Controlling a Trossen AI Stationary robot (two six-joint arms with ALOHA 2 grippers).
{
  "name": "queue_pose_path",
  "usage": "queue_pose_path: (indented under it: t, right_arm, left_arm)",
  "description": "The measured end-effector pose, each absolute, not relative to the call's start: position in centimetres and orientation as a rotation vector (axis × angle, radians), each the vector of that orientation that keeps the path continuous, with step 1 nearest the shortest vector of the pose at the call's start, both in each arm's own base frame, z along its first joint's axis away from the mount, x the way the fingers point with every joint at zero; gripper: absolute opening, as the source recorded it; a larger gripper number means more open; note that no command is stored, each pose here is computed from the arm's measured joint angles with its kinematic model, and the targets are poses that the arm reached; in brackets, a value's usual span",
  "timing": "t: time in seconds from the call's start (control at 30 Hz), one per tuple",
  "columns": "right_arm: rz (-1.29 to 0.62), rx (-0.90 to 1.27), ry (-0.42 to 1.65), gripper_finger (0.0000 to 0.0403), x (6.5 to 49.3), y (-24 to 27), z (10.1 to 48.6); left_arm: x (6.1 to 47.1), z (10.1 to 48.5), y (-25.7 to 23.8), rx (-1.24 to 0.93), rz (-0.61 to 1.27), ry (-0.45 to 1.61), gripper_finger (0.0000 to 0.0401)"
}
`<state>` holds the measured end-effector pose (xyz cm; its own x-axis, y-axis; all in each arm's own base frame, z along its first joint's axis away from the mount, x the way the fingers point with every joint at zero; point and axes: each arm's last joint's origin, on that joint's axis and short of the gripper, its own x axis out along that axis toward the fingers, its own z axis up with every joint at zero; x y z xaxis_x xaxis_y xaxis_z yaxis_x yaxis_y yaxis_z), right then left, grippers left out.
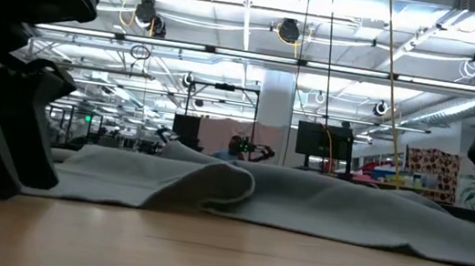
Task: Roll towel
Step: Fold the gray towel on the table
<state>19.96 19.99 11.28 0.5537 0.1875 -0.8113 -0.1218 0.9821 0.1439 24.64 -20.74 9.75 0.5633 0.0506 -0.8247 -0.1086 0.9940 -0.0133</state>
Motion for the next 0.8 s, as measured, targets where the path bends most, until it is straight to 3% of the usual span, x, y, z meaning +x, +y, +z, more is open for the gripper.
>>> queue_pose_path:
  t: [0.13,0.2,0.43,0.63,0.8]
  right_arm:
    - [0.146,0.061,1.020,0.0010,19.2,19.3,11.9]
    - [0.131,0.043,1.054,0.0004,18.6,18.9,12.4]
    - [0.090,0.038,1.088,0.0002,16.9,17.4,15.0]
    - [0.072,0.041,0.973,0.0002,16.3,16.4,17.7]
    - [0.060,0.079,0.916,0.0004,16.1,16.1,18.7]
  left_arm:
    - [24.1,10.1,-20.5,-0.051,0.115,0.995,0.0032]
    - [23.7,10.6,-20.3,-0.068,0.143,1.010,0.0012]
    - [21.4,13.4,-19.7,-0.074,0.162,1.069,0.0011]
    - [20.7,16.2,-19.3,-0.129,0.204,0.943,0.0013]
    - [20.9,16.8,-19.0,-0.200,0.230,0.915,0.0070]
